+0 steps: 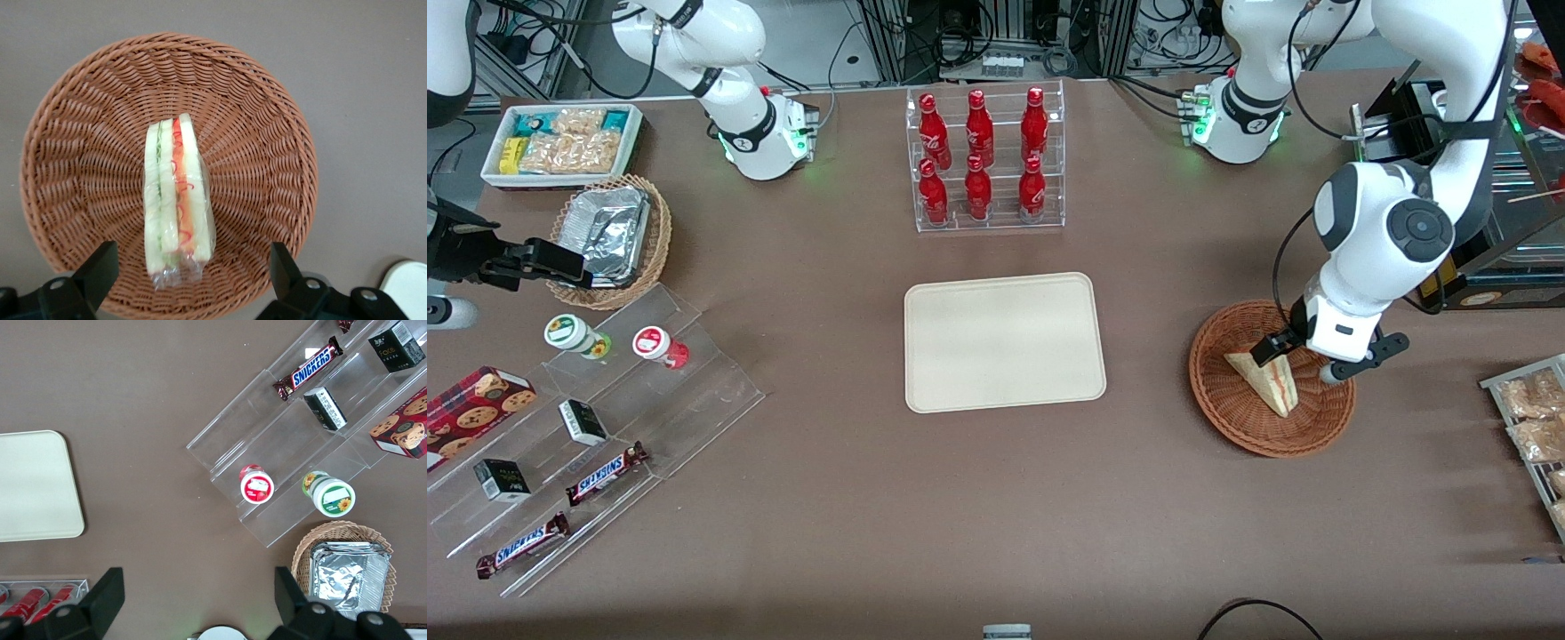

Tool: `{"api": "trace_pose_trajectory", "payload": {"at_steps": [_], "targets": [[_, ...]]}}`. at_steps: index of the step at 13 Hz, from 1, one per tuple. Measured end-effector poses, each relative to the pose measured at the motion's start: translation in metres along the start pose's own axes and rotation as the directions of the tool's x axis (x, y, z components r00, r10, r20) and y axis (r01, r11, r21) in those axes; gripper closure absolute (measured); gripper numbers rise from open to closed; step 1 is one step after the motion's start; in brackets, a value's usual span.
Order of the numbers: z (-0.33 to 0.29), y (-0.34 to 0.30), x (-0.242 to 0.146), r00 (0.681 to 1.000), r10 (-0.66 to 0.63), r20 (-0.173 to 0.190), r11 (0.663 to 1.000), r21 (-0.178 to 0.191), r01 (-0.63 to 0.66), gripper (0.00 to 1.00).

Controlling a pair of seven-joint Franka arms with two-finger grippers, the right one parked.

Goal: Place sandwich from basket to tray
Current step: 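Close the left gripper on the wrapped sandwich in the basket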

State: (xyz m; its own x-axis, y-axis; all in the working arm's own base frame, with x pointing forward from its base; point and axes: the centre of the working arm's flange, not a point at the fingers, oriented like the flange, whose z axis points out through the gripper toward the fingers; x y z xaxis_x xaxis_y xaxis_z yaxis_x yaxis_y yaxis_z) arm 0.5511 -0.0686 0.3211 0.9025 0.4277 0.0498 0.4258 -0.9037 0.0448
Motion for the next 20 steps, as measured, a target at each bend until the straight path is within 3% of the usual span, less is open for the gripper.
{"api": "trace_pose_trajectory", "payload": {"at_steps": [12, 13, 16, 20], "targets": [[0.061, -0.003, -0.001, 0.999, -0.021, 0.046, 0.999, 0.028, 0.019, 0.02], [0.063, -0.005, 0.000, 0.999, -0.024, 0.049, 0.999, 0.031, 0.022, 0.07], [0.067, -0.009, 0.001, 0.998, -0.031, 0.054, 0.999, 0.036, 0.029, 0.45], [0.065, -0.008, 0.001, 0.998, -0.031, 0.054, 0.999, 0.036, 0.029, 0.67]]}}
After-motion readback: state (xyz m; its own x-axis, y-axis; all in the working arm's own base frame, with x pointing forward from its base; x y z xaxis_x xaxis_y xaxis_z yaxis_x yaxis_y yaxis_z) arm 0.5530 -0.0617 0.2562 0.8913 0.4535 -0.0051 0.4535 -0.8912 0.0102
